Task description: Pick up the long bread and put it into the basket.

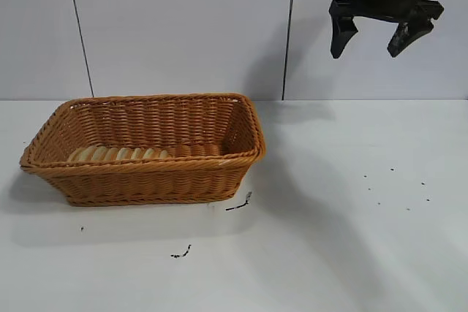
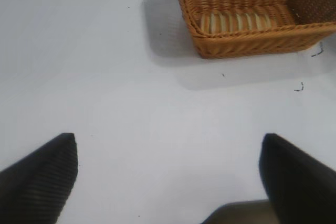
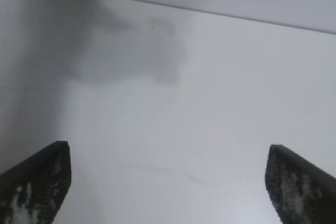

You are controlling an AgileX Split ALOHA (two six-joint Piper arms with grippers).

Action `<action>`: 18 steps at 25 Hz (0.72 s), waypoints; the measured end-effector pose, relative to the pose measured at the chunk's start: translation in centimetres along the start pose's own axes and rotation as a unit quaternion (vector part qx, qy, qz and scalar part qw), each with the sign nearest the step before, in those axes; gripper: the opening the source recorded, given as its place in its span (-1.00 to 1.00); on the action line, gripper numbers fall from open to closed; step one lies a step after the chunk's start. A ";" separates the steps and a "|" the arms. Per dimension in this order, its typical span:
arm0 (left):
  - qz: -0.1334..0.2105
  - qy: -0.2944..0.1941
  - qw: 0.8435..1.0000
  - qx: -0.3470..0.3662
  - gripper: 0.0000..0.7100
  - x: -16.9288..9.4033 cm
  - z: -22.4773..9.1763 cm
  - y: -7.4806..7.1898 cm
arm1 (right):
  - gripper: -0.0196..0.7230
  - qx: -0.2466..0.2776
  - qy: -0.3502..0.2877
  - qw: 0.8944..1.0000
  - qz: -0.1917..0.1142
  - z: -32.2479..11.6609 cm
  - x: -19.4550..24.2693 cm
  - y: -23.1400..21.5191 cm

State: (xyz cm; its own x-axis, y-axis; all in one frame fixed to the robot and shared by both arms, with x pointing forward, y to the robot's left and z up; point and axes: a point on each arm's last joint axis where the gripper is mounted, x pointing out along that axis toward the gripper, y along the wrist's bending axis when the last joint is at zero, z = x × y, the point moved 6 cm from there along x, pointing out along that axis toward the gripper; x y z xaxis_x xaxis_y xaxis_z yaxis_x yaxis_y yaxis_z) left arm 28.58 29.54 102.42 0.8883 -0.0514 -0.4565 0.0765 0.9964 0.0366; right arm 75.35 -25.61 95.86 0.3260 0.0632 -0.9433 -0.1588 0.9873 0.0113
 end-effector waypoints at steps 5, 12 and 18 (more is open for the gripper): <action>0.000 0.000 1.000 0.000 0.95 0.0 0.0 0.0 | 0.91 0.013 -0.037 0.999 -0.004 0.7 -4.0 0.1; 0.000 0.000 1.000 0.000 0.95 0.0 0.0 0.0 | 0.91 0.006 -0.102 0.994 -0.030 -1.3 -14.1 0.0; 0.000 0.000 1.000 0.000 0.95 0.0 0.0 0.0 | 0.91 0.005 -0.104 0.994 -0.032 -8.5 -20.1 0.7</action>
State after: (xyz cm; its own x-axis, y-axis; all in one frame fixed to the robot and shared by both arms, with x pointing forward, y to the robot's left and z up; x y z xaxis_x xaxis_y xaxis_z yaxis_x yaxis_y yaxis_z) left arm 28.58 29.54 102.42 0.8883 -0.0514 -0.4565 0.0765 0.9964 0.0366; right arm 60.78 -27.39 112.01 0.5215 0.0273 -0.8528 -0.1219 0.9916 -0.0428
